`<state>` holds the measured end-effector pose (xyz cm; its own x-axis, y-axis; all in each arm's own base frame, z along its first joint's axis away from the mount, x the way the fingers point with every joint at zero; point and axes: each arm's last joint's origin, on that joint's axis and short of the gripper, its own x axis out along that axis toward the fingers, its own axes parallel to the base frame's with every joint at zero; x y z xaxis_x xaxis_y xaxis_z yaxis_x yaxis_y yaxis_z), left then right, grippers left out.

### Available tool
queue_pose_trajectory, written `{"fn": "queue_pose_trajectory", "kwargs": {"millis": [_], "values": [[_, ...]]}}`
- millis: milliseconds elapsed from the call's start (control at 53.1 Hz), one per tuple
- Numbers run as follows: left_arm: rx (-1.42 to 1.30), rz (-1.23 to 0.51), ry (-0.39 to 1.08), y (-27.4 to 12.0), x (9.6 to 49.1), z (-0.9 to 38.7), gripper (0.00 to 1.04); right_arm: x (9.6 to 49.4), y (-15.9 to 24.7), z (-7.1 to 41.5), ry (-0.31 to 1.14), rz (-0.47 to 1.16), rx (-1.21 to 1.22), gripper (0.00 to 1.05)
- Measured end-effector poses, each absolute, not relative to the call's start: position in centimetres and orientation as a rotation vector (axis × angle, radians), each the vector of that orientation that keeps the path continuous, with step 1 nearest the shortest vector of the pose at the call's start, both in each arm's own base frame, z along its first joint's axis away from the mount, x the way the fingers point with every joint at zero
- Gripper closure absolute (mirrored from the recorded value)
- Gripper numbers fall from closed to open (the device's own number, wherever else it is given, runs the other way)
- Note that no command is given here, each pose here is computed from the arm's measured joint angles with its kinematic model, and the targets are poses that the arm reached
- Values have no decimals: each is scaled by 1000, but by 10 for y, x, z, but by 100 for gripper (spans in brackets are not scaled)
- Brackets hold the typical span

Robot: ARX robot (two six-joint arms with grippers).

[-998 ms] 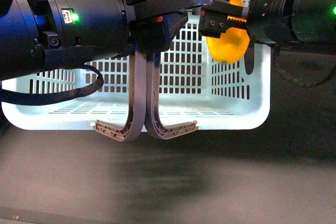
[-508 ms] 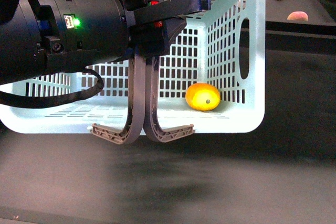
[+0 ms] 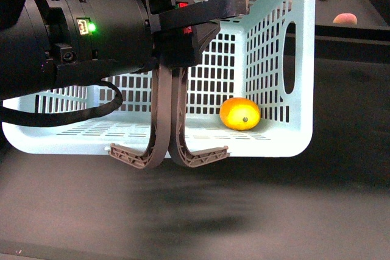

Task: Pick mango with right arm and hold basket with left

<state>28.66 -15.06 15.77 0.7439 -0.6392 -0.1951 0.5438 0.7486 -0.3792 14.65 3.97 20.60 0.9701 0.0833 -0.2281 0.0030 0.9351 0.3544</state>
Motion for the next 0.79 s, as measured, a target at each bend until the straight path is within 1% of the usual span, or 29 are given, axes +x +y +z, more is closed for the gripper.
{"fn": "queue_pose_trajectory", "kwargs": {"millis": [113, 320, 358, 395, 471, 546, 584, 603, 659, 715, 734, 753, 791], "values": [[-309, -658, 325, -151, 287, 158, 97, 143, 39, 208, 218, 43, 366, 8], [-309, -657, 325, -151, 287, 158, 97, 143, 39, 207, 217, 39, 356, 8], [-310, -657, 325, -151, 287, 158, 97, 143, 38, 207, 165, 18, 326, 12], [-310, -657, 325, -151, 287, 158, 97, 142, 36, 204, 91, 13, 269, 19], [-308, -659, 324, -151, 287, 158, 97, 138, 32, 201, 24, 12, 171, 30], [-309, -658, 325, -151, 287, 158, 97, 135, 28, 198, 9, 11, 99, 40], [-310, -658, 325, -151, 287, 158, 97, 134, 25, 195, 5, 9, 69, 47], [-310, -658, 325, -151, 287, 158, 97, 133, 25, 195, 4, 9, 63, 49], [-309, -658, 325, -151, 287, 158, 97, 131, 21, 191, 5, 8, 38, 60], [-309, -659, 325, -151, 287, 158, 97, 129, 19, 189, 7, 8, 26, 67], [-309, -659, 325, -151, 287, 158, 97, 128, 18, 187, 8, 7, 22, 72], [-309, -658, 325, -151, 287, 158, 97, 128, 18, 187, 8, 7, 20, 74], [-309, -658, 325, -151, 287, 158, 97, 126, 16, 185, 8, 7, 16, 81]]}}
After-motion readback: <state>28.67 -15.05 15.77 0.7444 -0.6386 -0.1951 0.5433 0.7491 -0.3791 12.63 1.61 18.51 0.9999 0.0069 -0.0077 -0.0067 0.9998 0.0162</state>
